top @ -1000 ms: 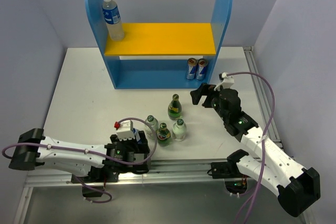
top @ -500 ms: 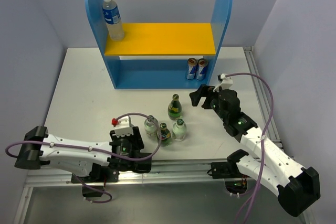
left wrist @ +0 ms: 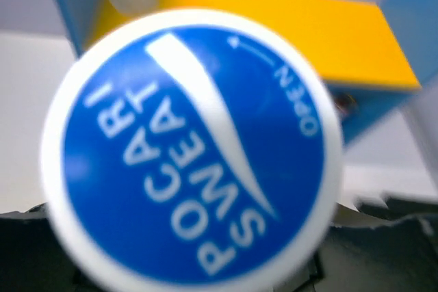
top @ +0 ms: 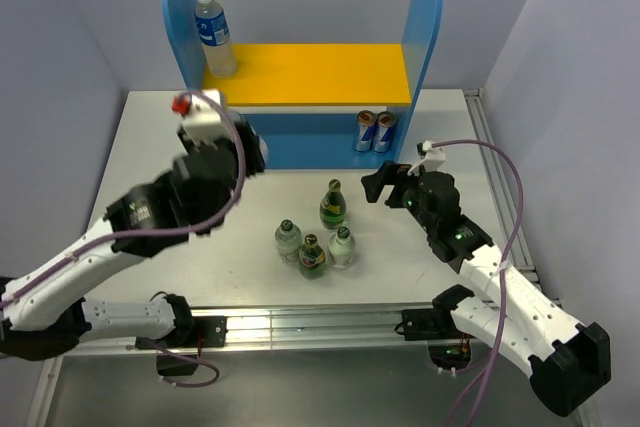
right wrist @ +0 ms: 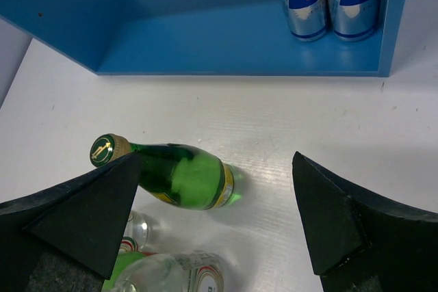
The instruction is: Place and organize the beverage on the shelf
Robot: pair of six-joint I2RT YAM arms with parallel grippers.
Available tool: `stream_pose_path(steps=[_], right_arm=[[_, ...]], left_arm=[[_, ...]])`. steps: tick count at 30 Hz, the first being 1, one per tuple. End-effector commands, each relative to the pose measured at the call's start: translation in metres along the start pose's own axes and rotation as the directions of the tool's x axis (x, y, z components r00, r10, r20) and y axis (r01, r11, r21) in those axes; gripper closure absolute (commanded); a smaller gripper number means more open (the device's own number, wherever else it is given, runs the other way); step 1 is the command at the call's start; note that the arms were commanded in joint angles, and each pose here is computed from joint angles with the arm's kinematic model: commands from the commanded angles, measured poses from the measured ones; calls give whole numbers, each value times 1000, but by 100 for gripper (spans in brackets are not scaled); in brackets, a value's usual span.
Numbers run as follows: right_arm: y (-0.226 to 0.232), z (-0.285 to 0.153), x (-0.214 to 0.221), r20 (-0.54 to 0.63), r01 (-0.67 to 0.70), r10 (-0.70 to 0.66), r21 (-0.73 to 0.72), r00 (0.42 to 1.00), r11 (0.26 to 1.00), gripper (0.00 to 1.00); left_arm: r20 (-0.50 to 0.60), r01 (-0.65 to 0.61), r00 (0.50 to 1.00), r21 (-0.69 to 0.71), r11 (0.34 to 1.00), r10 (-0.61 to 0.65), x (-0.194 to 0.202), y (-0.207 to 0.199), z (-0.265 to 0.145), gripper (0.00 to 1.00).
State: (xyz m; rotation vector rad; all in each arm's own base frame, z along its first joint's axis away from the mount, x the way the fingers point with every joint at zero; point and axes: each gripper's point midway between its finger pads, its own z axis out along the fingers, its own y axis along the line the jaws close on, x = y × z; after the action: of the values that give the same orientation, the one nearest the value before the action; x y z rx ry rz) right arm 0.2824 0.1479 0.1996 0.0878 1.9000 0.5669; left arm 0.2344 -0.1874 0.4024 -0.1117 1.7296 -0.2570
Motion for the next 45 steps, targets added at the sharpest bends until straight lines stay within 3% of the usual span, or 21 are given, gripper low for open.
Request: stream_pose_path(steps=[1, 3, 4, 10, 16, 20, 31, 35, 36, 39, 42, 45], right_arm=[[8, -2, -11, 46, -12, 13, -34, 999, 999, 2], [9, -3, -12, 52, -10, 12, -37, 999, 999, 2], [8, -4, -13, 56, -11, 13, -36, 998, 999, 2], [7, -8, -17, 78, -10, 13, -32, 997, 999, 2], [7, -9, -19, 87, -11, 14, -32, 996, 999, 2], [7, -10, -20, 90, -12, 14, -32, 996, 999, 2], [6, -11, -18, 90, -11, 14, -32, 996, 999, 2], [6, -11, -19, 95, -13, 16, -31, 995, 999, 2], [6, -11, -20, 94, -14, 17, -31, 995, 999, 2], [6, -12, -21, 99, -13, 16, -30, 995, 999, 2], [6, -12, -22, 103, -13, 16, -27, 995, 1000, 2], [5, -12, -20, 101, -15, 17, -26, 995, 1000, 2]], left_arm=[[262, -44, 965, 45, 998, 31, -128, -4, 23, 100], [261, -98, 962, 36, 994, 86, -131, -15, 53, 100], [289, -97, 954, 56, 994, 77, -150, -15, 60, 100], [274, -97, 958, 47, 994, 81, -171, -15, 134, 100], [204, -86, 976, 31, 996, 78, -141, -3, 201, 100], [182, -77, 980, 2, 997, 75, -123, 6, 229, 100], [168, -52, 984, -49, 997, 60, -106, 33, 256, 98], [142, -56, 988, -58, 997, 64, -95, 36, 264, 76], [137, -58, 988, -57, 997, 65, -93, 36, 264, 62], [124, -62, 990, -56, 997, 68, -87, 36, 267, 37], [111, -70, 991, -51, 996, 75, -83, 35, 269, 23], [99, -74, 992, -44, 996, 78, -80, 34, 271, 17]])
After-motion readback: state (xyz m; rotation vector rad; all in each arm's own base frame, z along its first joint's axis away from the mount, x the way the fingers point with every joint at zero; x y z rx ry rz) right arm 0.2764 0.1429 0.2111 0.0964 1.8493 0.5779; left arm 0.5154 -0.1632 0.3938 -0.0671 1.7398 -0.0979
